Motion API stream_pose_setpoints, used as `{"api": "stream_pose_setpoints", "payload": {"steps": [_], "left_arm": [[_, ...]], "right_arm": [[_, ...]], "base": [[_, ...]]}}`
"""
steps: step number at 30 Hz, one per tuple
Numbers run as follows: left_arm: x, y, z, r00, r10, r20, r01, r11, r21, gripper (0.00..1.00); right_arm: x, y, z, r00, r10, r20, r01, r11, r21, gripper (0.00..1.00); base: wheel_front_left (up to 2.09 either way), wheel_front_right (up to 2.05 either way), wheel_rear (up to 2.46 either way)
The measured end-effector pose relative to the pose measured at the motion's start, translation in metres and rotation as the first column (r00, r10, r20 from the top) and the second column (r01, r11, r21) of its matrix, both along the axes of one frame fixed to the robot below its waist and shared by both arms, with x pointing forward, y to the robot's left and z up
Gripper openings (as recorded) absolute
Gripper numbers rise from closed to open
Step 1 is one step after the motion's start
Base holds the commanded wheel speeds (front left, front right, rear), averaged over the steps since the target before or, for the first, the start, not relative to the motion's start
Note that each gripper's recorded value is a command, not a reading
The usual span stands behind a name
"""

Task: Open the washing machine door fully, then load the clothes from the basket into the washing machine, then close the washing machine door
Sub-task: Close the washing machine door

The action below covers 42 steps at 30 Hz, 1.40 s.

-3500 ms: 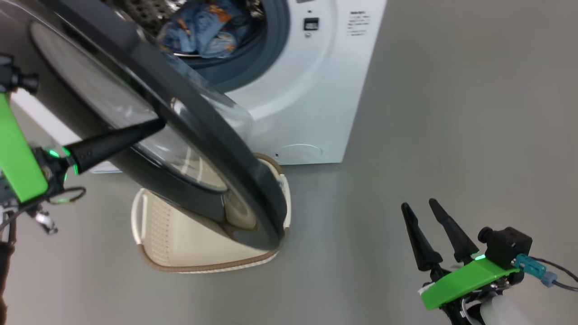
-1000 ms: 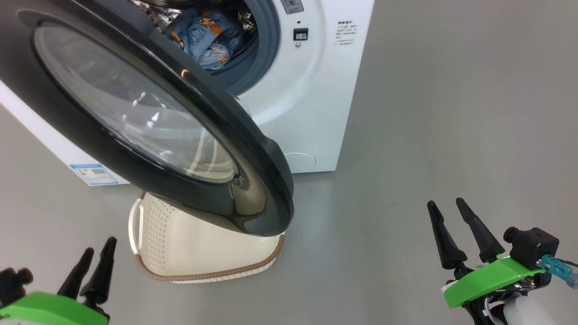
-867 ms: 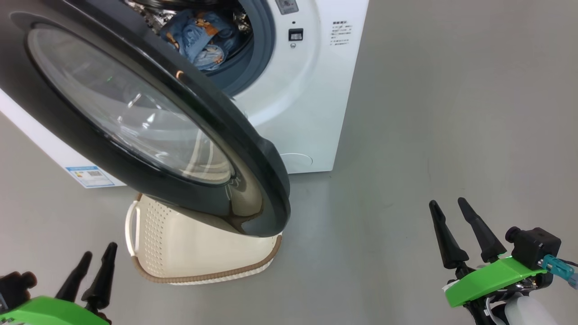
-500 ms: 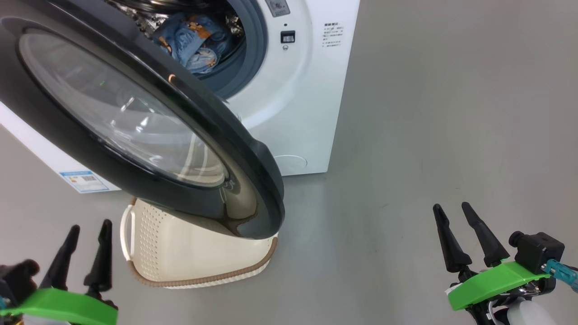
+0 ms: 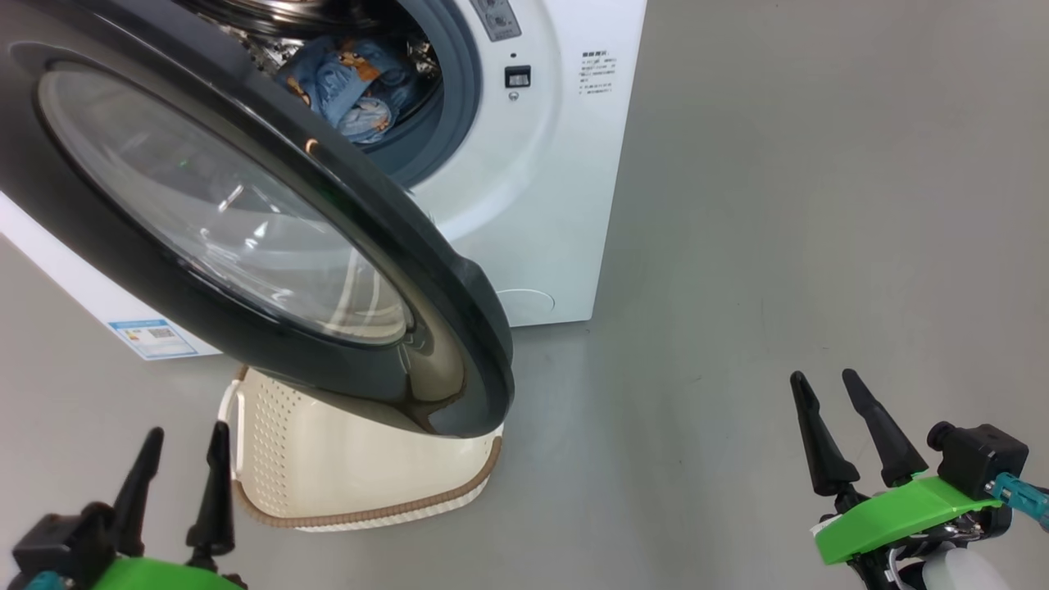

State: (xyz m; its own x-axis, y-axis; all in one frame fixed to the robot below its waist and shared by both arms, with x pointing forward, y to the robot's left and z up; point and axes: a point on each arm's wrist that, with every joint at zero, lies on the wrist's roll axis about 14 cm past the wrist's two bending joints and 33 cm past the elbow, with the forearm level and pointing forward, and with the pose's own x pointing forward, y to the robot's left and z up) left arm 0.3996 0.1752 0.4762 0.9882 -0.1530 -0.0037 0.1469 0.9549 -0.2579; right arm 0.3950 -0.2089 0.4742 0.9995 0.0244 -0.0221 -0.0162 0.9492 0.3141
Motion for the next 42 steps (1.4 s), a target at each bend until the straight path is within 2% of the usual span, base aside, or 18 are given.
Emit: {"api": "stream_pose_setpoints", "payload": {"steps": [17,18,19,20,21,22,26,33,38,42], "left_arm": [[-0.006,-0.002,-0.006,1.000,0.020,-0.013,-0.020,1.000,0.013,1.00],[-0.007,-0.002,-0.006,1.000,0.021,-0.013,-0.021,1.000,0.012,1.00],[-0.007,-0.002,-0.006,1.000,0.023,-0.013,-0.023,1.000,0.010,1.00],[-0.007,-0.002,-0.006,1.000,0.024,-0.013,-0.024,1.000,0.007,1.00],[-0.007,-0.003,-0.006,1.000,0.024,-0.013,-0.024,1.000,0.004,1.00],[-0.007,-0.003,-0.005,1.000,0.027,-0.013,-0.027,1.000,-0.001,1.00],[-0.008,-0.002,-0.005,0.999,0.041,-0.012,-0.041,0.999,-0.019,1.00],[-0.015,0.009,-0.004,0.995,0.097,-0.012,-0.098,0.994,-0.040,1.00],[-0.020,0.015,-0.002,0.992,0.125,-0.010,-0.125,0.991,-0.050,1.00],[-0.026,0.022,0.000,0.988,0.154,-0.004,-0.154,0.987,-0.056,1.00]], "right_arm": [[-0.005,0.002,-0.009,1.000,0.002,-0.029,-0.002,1.000,0.004,1.00],[-0.005,0.002,-0.009,1.000,0.003,-0.029,-0.003,1.000,0.004,0.47],[-0.005,0.003,-0.009,1.000,0.005,-0.029,-0.004,1.000,0.006,0.47],[-0.004,0.004,-0.009,1.000,0.006,-0.029,-0.006,1.000,0.008,0.29],[-0.004,0.006,-0.009,1.000,0.009,-0.028,-0.009,1.000,0.011,0.03],[-0.004,0.007,-0.009,1.000,0.012,-0.025,-0.011,1.000,0.014,0.00],[0.003,0.021,0.003,0.999,0.039,0.014,-0.039,0.999,0.036,0.00],[0.029,0.049,0.071,0.970,0.104,0.218,-0.123,0.989,0.076,0.00],[0.034,0.083,0.129,0.903,0.186,0.387,-0.234,0.969,0.080,0.00],[0.024,0.118,0.174,0.813,0.273,0.514,-0.351,0.935,0.058,0.00]], "base": [[0.00,0.00,0.00],[0.00,0.00,0.00],[0.00,0.00,0.00],[0.00,0.00,0.00],[0.00,0.00,0.00],[0.00,0.00,0.00],[0.00,0.00,0.00],[0.00,0.00,0.00],[0.00,0.00,0.00],[0.00,0.00,0.00]]}}
